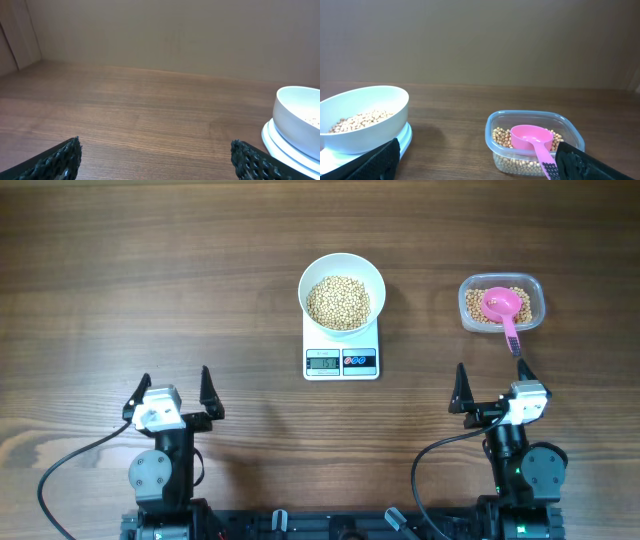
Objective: Scoop item into bowl and weigh 150g on scale
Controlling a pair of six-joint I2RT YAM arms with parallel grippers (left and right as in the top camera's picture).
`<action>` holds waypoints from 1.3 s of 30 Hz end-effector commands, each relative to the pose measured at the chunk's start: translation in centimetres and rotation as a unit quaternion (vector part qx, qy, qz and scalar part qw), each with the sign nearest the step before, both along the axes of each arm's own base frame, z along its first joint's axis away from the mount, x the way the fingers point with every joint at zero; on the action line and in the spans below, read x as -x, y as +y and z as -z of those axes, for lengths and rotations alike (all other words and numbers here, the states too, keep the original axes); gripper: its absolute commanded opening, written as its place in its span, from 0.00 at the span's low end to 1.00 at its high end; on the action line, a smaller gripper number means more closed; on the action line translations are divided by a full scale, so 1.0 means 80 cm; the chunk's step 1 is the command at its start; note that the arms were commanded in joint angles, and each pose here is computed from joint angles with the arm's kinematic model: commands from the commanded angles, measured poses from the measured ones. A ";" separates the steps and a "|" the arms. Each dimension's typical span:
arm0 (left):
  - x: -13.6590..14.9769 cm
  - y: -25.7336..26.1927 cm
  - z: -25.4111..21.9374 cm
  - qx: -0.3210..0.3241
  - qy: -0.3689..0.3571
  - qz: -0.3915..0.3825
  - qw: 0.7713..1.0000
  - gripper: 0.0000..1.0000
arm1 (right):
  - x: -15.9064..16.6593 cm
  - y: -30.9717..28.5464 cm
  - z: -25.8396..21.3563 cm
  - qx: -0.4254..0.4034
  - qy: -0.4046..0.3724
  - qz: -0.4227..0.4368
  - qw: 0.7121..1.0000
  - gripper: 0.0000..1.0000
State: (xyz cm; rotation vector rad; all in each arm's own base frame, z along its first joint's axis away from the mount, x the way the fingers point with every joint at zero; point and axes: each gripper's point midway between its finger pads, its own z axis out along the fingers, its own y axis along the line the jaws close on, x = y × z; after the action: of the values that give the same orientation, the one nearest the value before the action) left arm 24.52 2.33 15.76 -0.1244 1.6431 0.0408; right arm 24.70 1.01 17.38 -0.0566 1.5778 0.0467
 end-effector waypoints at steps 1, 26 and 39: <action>0.000 -0.010 0.001 -0.028 0.001 0.022 0.999 1.00 | 0.001 -0.001 -0.002 0.009 -0.005 0.002 1.000 1.00; 0.000 -0.009 0.000 -0.028 0.000 0.017 0.999 1.00 | 0.001 -0.001 -0.002 0.009 -0.005 0.002 1.000 1.00; 0.000 -0.009 0.000 -0.028 -0.001 0.017 0.999 1.00 | 0.001 -0.001 -0.002 0.009 -0.005 0.002 1.000 1.00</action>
State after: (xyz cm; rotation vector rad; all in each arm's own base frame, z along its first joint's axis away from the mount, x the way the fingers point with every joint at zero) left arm 24.57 1.79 15.76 -0.0768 1.6461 0.0483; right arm 24.70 1.01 17.38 -0.0566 1.5778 0.0467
